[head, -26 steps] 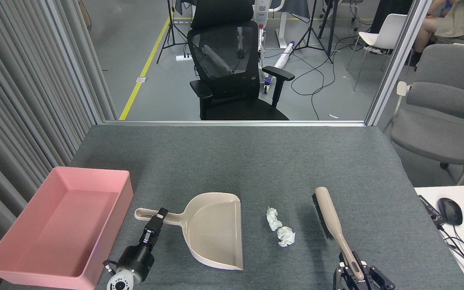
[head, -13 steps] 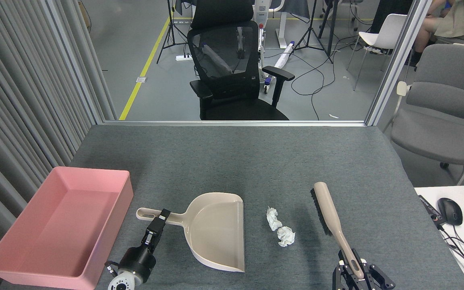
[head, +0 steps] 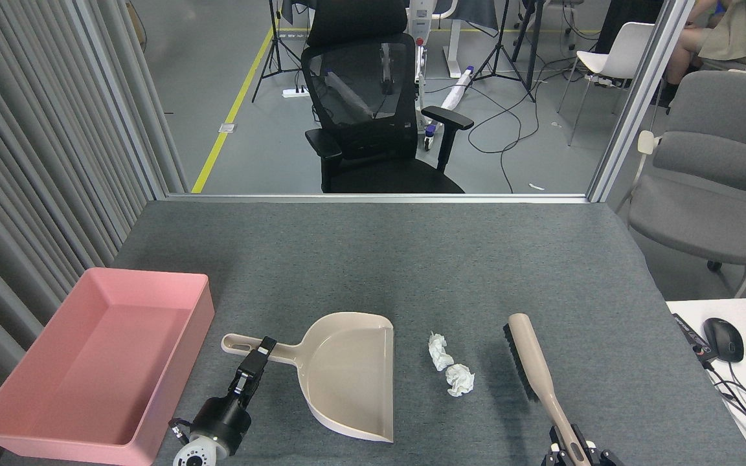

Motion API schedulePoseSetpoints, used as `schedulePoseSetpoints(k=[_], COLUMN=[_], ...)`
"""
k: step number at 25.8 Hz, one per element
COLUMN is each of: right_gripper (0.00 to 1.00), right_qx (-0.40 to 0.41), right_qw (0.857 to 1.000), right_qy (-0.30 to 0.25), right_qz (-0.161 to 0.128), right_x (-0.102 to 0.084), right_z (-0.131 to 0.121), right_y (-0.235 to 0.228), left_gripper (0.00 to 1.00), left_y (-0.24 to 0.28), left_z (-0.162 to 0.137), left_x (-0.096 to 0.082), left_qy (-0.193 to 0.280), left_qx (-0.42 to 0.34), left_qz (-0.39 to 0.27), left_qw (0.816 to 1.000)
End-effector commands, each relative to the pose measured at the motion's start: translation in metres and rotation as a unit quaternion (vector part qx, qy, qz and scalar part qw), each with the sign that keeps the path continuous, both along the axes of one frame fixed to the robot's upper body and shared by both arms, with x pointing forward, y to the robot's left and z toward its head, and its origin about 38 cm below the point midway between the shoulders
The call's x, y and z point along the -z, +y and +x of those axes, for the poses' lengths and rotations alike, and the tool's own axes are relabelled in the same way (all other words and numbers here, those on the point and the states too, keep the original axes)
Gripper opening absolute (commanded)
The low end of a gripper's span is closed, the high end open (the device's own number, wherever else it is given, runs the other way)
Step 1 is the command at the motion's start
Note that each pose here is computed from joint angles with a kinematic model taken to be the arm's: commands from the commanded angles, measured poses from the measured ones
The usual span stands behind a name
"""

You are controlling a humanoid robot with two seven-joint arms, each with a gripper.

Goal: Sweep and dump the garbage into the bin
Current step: 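Lift the brush with the right gripper and pull the dustpan closer, then sweep the paper balls into the dustpan with the brush in the right gripper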

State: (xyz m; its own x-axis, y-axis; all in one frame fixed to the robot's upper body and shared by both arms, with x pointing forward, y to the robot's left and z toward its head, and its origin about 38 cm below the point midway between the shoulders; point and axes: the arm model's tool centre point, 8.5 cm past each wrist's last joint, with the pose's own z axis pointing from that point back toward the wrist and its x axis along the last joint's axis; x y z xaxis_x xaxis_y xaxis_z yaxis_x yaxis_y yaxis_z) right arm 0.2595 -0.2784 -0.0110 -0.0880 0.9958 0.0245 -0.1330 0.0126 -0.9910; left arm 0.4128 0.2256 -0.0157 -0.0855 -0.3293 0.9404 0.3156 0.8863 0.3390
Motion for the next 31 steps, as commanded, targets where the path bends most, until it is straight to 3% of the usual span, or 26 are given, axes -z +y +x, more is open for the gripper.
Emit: schedulePoseSetpoints(k=[1, 7, 20, 31], right_gripper=[0.00, 0.00, 0.00, 0.00], right_qx=[-0.002, -0.023, -0.048, -0.120], right_qw=[1.000, 1.000, 0.998, 0.989], right_qy=[0.007, 0.015, 0.002, -0.023], right_qz=[0.002, 0.008, 0.036, 0.086], right_x=[0.004, 0.009, 0.004, -0.015], right_z=[-0.006, -0.008, 0.008, 0.018], right_y=[0.004, 0.021, 0.059, 0.164], left_gripper=[0.20, 0.21, 0.21, 0.22], left_y=[0.000, -0.005, -0.006, -0.005], left_z=[0.000, -0.001, -0.001, -0.002], left_x=[0.000, 0.000, 0.000, -0.003], left_qy=[-0.001, -0.009, -0.009, -0.014], left_qx=[0.000, 0.023, 0.022, 0.022], left_qz=[0.002, 0.049, 0.053, 0.060], left_qw=[1.000, 0.999, 0.998, 0.998])
